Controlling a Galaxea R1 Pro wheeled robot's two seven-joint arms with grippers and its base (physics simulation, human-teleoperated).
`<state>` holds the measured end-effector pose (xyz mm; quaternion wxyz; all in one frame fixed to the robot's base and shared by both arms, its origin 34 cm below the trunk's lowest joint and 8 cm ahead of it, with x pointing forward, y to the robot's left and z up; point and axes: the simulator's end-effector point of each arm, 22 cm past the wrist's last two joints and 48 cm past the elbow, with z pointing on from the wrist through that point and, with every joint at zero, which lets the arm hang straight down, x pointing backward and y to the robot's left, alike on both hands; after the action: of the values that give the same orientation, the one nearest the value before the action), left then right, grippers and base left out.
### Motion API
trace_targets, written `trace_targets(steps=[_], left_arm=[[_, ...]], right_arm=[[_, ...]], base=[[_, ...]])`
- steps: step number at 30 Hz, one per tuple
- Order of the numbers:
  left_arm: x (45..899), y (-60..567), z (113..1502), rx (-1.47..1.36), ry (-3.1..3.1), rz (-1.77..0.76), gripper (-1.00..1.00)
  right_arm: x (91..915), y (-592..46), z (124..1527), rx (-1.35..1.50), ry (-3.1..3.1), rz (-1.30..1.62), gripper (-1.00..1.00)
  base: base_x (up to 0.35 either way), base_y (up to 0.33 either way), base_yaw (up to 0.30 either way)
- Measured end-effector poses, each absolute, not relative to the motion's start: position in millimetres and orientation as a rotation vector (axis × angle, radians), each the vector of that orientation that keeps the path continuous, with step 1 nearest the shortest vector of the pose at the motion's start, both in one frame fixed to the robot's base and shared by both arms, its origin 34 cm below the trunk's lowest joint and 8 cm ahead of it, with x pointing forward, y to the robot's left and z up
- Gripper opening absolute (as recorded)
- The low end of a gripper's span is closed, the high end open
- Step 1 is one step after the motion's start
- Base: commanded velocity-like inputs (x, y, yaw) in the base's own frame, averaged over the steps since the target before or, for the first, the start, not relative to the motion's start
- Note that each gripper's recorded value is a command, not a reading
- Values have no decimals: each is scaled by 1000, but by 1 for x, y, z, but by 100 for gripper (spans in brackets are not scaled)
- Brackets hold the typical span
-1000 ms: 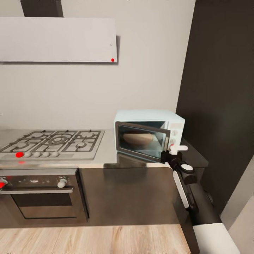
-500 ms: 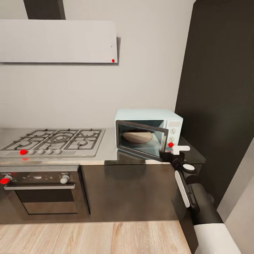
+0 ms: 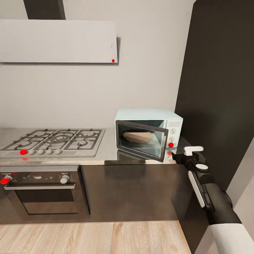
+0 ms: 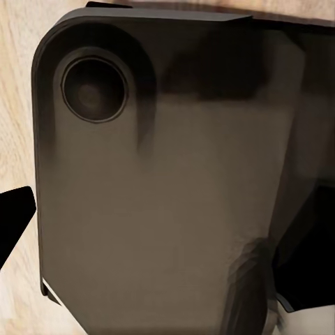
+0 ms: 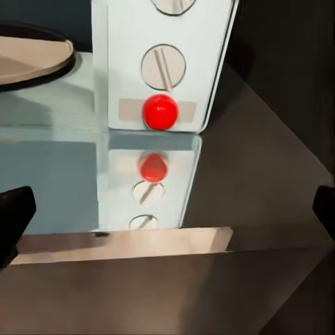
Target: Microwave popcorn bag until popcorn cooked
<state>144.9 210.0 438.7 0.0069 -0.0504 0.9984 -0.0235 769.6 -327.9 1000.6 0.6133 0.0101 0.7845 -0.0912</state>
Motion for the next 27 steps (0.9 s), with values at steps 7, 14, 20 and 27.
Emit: trace_targets(steps=[7,14,20,27], left_arm=[[144,211,439,-156,3124,-73,100],[144,211,439,-151,3125,-75,100],[144,212,439,-152,3125,-73,100],[144,212,439,-153,3124,-72,100]], right_arm=[[769,-331,1002,26,1804,-223,100],[769,-332,1003,30,1802,-222,100],[769,-332,1003,30,1801,-223,100],[770,-328,1002,22,1803,-203,100]], base=[[41,0,0],[295,0,0],[317,0,0],[109,0,0]])
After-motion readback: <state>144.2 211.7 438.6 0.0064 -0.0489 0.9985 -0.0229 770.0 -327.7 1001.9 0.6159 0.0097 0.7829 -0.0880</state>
